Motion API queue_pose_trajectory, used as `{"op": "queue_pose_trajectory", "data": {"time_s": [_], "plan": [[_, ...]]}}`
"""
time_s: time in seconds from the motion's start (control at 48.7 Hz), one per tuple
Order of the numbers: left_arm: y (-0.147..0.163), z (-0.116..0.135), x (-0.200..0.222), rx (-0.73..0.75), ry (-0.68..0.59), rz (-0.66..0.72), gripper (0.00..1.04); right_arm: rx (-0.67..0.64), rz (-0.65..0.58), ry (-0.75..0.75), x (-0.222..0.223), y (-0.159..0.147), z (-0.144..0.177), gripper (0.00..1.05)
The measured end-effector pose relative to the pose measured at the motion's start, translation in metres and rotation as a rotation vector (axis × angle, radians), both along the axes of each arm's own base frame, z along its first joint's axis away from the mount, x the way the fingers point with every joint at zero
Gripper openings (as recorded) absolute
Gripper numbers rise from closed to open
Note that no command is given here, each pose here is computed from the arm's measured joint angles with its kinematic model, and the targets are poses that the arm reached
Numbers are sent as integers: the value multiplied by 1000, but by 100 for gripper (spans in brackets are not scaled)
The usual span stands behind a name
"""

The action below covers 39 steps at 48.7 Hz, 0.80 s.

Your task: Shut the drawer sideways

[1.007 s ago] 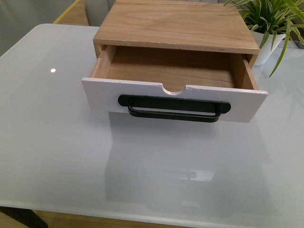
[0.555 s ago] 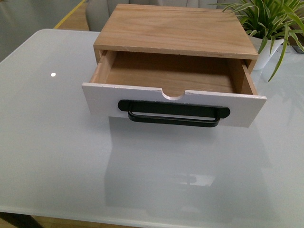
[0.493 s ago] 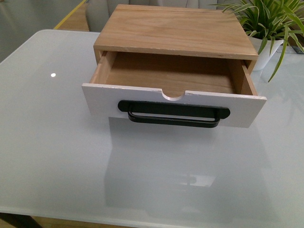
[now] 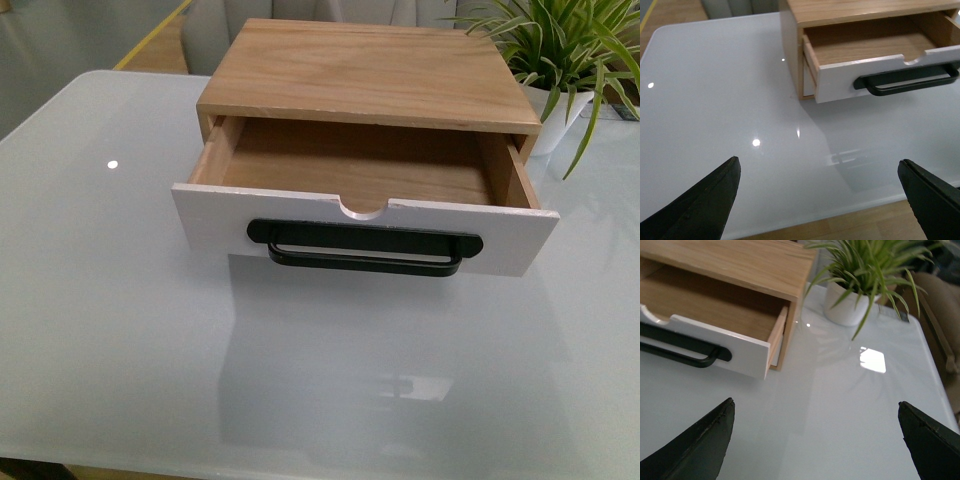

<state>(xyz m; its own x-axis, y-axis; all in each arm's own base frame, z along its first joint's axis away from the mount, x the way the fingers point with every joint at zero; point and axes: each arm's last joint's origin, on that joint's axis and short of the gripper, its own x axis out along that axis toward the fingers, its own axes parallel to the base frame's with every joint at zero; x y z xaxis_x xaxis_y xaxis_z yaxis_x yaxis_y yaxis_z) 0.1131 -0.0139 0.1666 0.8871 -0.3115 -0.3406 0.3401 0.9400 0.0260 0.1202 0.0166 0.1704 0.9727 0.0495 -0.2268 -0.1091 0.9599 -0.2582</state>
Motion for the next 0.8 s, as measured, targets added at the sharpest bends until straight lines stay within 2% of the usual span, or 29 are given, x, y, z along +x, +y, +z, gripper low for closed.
{"op": "queue_pose_trajectory", "data": {"time_s": [0.164, 0.473, 0.575, 0.801], "plan": [[-23, -2, 40, 103, -56, -266, 96, -245, 274, 62, 38, 19, -3, 96], [-49, -25, 90, 284, -56, -600, 96, -574, 573, 253, 90, 35, -33, 96], [-55, -31, 99, 332, -71, -691, 96, -649, 648, 262, 102, 39, -34, 96], [-62, -37, 118, 371, -95, -761, 96, -748, 769, 253, 113, 49, -35, 96]]}}
